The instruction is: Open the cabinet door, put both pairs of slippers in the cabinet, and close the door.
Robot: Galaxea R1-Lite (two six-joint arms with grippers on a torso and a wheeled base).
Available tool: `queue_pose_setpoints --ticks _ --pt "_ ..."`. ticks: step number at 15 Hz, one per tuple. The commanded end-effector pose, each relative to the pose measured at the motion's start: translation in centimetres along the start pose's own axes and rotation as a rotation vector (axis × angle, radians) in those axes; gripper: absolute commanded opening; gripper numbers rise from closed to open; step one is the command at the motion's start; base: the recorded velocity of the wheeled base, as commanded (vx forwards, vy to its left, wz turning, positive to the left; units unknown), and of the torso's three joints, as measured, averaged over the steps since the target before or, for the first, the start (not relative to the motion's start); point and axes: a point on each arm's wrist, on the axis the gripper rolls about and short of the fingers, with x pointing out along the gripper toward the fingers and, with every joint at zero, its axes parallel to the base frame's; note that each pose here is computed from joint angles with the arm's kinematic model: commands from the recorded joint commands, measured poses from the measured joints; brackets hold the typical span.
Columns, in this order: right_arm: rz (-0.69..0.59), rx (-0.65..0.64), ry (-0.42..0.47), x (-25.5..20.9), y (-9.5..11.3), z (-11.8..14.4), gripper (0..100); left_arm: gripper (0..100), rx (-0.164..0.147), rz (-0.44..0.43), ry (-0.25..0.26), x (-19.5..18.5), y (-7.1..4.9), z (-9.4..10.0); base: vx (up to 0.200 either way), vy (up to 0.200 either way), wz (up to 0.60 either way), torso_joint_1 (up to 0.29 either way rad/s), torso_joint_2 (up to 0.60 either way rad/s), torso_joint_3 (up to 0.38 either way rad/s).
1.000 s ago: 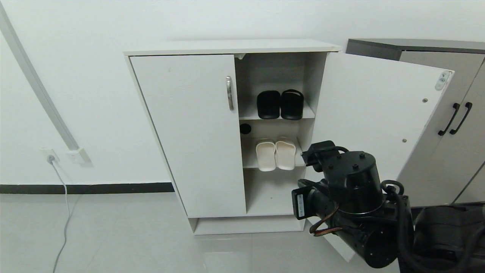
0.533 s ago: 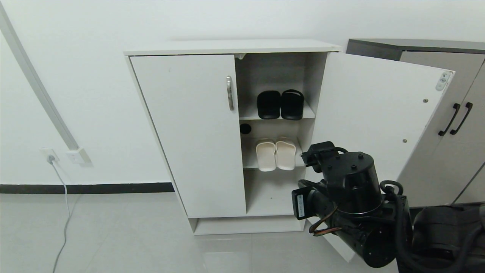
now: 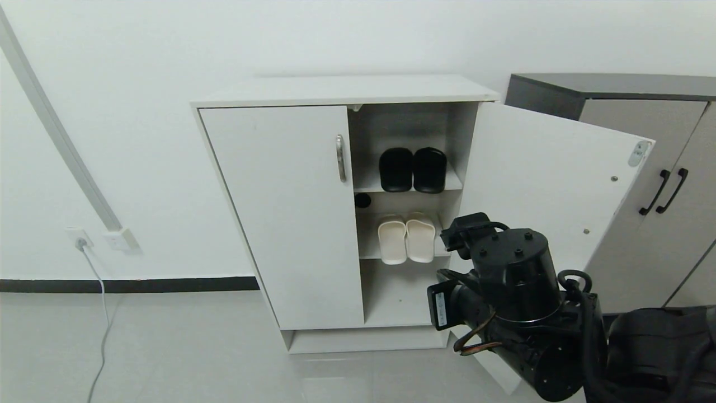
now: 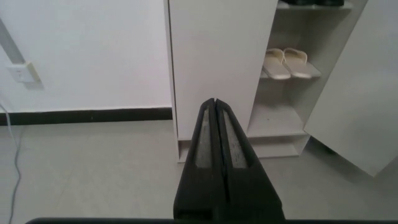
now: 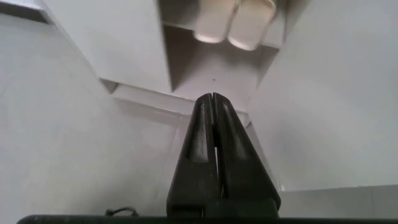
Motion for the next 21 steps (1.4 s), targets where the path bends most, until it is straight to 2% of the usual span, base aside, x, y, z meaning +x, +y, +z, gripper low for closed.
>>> queue_pose_setpoints --ticks 1,11,21 --pt "-0.003 -0.002 0.002 0.07 -0.04 -0.07 0 0 -0.001 0.000 0.001 0.00 0.00 -0.02 0.000 0.000 0.00 0.041 -0.47 -0.354" --pt "-0.004 -0.009 0.009 0.16 -0.03 -0.32 0 0 -0.001 0.000 0.001 0.00 0.00 -0.02 0.000 0.000 0.00 0.128 -0.47 -0.341" --pt "-0.005 -0.015 0.012 0.16 -0.05 -0.40 0 0 -0.001 0.000 0.001 0.00 0.00 -0.02 0.000 0.000 0.00 0.202 -0.52 -0.315"
